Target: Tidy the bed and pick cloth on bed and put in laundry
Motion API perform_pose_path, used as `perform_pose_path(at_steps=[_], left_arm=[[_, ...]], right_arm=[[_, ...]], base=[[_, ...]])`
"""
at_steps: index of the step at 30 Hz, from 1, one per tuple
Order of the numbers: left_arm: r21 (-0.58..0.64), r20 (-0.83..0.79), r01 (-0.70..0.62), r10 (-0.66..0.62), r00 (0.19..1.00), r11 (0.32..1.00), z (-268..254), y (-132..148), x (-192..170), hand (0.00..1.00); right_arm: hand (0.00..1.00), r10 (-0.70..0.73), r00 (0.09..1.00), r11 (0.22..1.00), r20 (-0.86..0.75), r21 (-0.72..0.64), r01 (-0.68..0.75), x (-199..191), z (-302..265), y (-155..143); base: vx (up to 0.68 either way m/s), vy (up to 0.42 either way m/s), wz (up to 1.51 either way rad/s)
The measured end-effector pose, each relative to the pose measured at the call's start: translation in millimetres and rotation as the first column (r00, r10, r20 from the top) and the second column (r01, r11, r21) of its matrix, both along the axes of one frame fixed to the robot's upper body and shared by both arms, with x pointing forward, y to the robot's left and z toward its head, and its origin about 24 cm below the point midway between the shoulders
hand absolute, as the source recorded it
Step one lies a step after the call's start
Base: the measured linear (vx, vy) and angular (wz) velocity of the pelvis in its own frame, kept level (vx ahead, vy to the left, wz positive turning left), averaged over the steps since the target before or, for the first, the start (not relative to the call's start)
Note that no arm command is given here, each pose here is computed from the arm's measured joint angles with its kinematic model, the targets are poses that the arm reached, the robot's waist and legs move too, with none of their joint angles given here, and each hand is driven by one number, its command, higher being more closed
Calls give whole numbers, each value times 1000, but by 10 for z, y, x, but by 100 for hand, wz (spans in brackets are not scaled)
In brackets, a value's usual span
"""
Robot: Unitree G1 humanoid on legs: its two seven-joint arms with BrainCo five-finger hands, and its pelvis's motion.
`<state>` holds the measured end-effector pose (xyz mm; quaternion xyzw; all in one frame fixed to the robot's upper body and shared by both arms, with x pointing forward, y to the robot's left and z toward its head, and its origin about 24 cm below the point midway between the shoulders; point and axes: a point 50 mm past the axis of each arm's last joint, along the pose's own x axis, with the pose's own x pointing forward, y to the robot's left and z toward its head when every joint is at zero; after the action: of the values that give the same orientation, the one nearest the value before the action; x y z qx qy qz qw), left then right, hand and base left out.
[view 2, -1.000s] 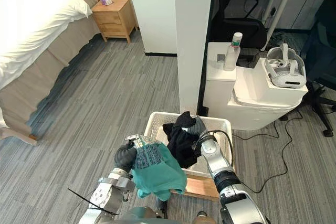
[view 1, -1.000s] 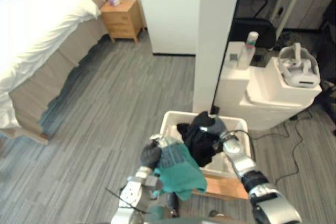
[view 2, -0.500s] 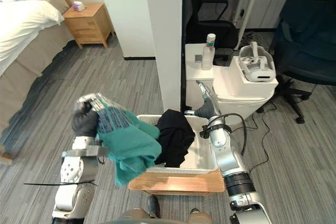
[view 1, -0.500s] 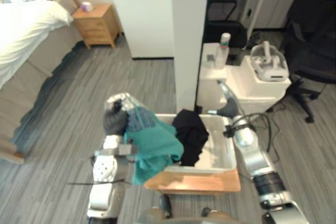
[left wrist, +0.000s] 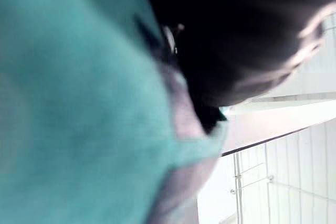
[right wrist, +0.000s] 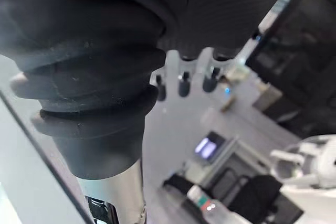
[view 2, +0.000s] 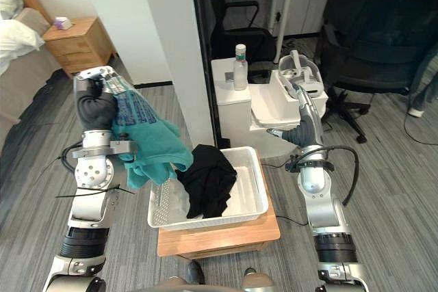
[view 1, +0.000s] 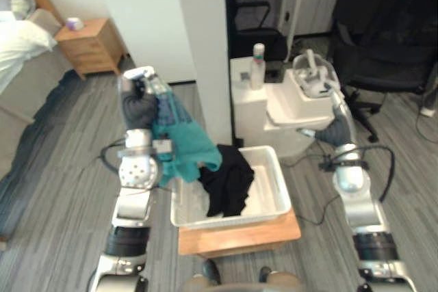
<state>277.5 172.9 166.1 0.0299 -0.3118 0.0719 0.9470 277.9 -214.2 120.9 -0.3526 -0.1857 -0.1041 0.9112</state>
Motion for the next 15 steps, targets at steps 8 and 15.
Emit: perform_pose_path(at_steps=[8, 15], left_arm=[[20, -152, 128, -124, 980, 992, -311, -428, 96, 100], [5, -356, 253, -234, 905, 968, -767, -774, 135, 100]], right_arm=[[0, 1, 999, 1000, -43, 2, -1, -77, -120, -2], [0, 61, 994, 998, -89, 3, -61, -107, -243, 156]], base=[[46, -9, -7], [0, 0, 0]])
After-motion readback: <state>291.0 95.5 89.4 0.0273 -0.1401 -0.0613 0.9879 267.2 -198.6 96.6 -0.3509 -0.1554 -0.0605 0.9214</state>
